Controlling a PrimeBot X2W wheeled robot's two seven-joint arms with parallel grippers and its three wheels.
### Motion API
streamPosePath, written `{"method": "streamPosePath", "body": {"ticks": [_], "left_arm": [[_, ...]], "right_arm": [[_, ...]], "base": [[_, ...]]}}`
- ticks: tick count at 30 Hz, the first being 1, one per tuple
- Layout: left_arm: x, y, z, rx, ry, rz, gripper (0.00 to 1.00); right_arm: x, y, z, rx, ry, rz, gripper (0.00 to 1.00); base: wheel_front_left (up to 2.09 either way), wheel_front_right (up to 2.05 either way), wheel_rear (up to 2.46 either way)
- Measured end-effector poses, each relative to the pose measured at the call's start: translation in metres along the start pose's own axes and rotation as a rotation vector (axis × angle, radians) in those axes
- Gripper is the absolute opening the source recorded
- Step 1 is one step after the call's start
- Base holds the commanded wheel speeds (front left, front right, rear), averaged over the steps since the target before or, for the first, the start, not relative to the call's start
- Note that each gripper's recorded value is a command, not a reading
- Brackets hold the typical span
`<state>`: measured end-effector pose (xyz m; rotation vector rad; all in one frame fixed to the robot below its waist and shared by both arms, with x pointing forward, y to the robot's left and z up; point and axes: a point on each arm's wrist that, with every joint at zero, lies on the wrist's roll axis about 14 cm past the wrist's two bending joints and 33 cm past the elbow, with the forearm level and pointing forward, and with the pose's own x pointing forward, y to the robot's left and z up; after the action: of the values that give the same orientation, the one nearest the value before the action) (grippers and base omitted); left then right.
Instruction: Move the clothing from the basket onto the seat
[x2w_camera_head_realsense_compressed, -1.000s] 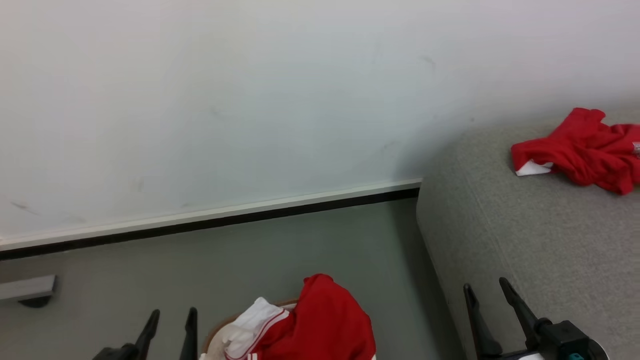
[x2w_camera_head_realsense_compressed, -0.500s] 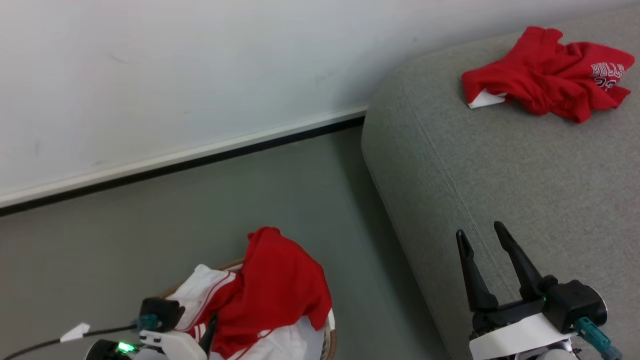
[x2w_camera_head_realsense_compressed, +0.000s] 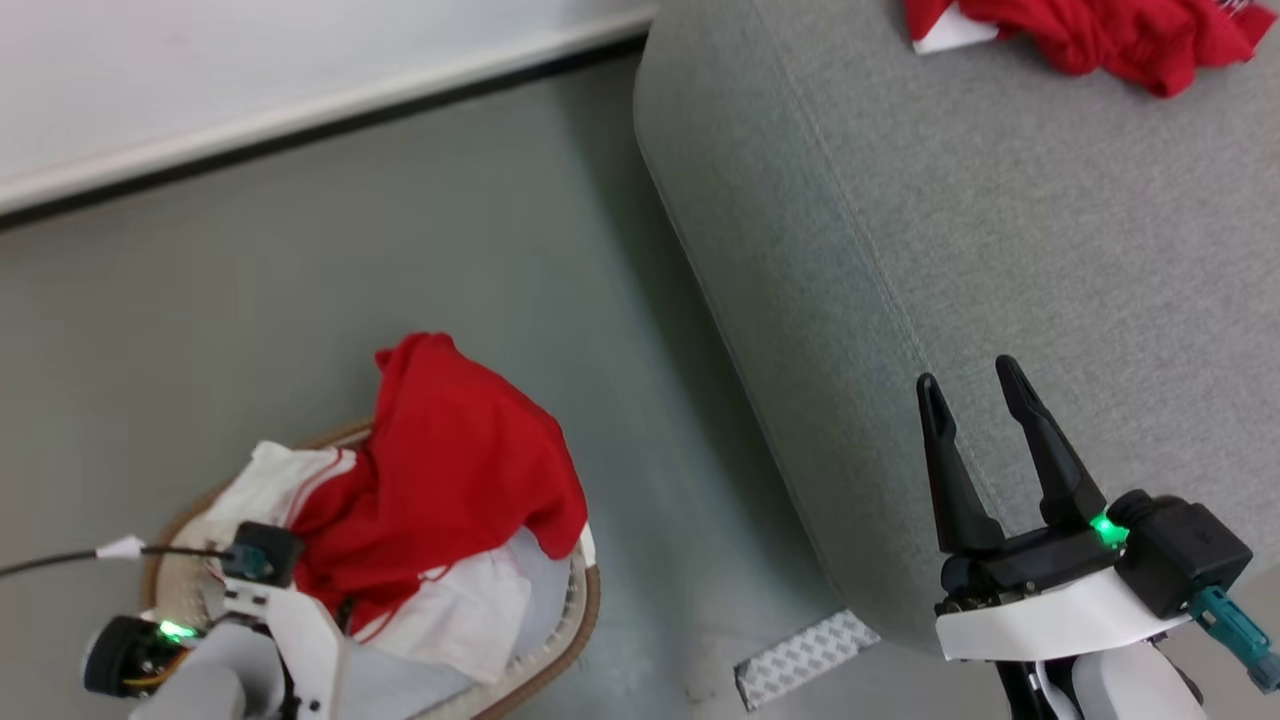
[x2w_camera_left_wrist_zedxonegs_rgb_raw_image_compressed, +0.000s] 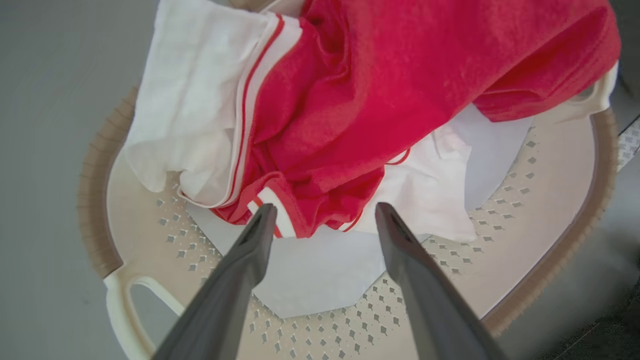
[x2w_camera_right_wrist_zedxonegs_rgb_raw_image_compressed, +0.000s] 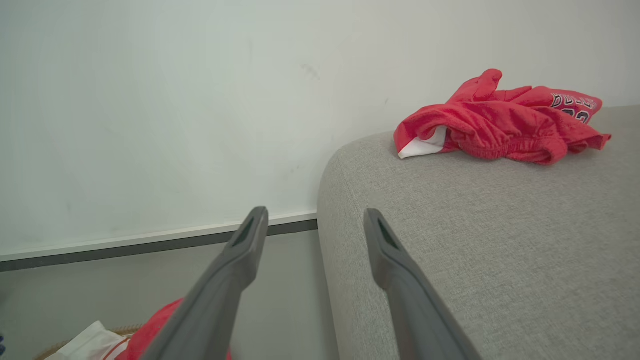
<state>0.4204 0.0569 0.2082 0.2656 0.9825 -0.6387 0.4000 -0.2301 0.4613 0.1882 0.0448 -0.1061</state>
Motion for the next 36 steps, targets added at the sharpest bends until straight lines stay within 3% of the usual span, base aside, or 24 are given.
{"method": "streamPosePath", "body": {"ticks": [9,18,36], "left_arm": [[0.037,0.011,-0.027,-0.027,0.113,-0.011,1.0],[0.057,0.022,-0.029,-0.029,0.119,-0.001,1.0],[0.064,0.033,-0.053,0.012,0.253,0.011,1.0]], "right_arm": [[0.015,-0.006,-0.024,-0.009,0.06,-0.012,1.0],[0.017,-0.012,-0.039,-0.012,0.099,-0.031,1.0],[0.016,-0.017,-0.044,0.012,0.115,-0.053,1.0]], "base": [[0.0,0.0,0.0],[0.0,0.0,0.0],[0.0,0.0,0.0]]}}
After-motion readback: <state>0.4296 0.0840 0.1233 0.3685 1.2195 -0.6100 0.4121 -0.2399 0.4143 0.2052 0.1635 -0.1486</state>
